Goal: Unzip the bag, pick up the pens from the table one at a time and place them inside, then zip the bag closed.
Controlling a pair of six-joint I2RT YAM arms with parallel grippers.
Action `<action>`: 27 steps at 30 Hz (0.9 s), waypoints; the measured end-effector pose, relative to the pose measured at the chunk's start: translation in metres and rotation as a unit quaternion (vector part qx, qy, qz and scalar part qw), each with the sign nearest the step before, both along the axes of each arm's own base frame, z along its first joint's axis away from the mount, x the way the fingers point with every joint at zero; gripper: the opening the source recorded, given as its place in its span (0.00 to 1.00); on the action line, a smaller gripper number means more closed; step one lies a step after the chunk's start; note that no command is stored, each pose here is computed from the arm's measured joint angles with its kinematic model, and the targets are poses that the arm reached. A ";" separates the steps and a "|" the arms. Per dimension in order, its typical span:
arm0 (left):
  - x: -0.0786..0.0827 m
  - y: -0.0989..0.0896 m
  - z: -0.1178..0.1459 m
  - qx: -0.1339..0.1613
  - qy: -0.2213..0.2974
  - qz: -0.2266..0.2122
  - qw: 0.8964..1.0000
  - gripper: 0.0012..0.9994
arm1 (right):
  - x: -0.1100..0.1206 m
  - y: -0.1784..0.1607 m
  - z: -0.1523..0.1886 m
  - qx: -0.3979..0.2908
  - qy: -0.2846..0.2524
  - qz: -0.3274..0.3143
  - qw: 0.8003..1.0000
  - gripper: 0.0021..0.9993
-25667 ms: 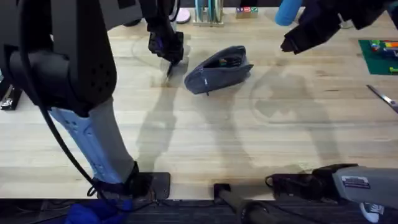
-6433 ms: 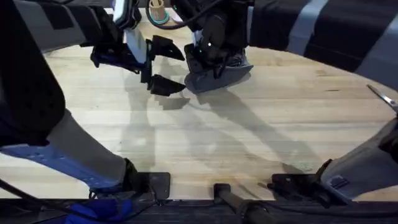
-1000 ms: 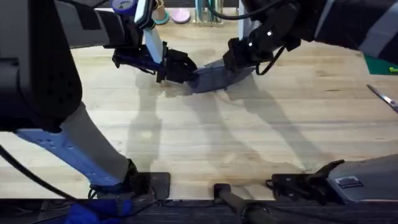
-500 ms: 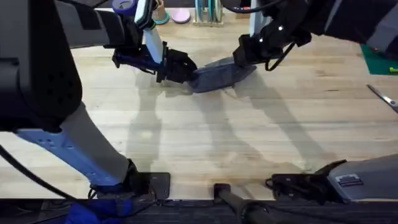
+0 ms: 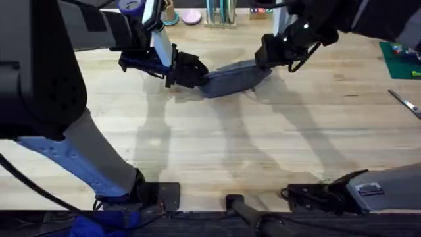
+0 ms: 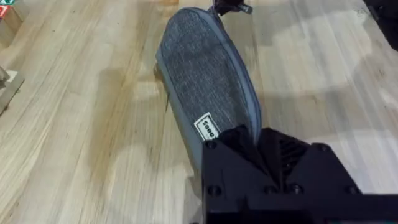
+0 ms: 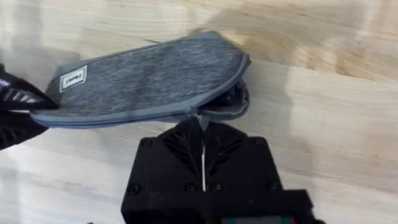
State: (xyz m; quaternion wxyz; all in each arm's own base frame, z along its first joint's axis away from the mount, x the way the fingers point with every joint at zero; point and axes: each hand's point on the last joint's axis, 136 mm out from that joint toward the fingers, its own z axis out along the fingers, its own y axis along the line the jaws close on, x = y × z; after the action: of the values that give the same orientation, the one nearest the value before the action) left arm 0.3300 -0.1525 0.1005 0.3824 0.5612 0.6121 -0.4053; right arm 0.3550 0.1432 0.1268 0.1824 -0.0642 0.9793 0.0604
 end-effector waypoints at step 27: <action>0.000 -0.001 0.001 -0.002 -0.002 -0.001 1.000 0.04 | 0.003 -0.046 -0.014 0.009 0.019 -0.047 0.999 0.03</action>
State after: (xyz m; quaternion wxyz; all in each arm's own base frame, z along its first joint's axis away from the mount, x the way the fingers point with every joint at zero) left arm 0.3303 -0.1532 0.1011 0.3843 0.5617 0.6101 -0.4056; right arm 0.3580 0.0969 0.1124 0.1671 -0.0148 0.9839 0.0618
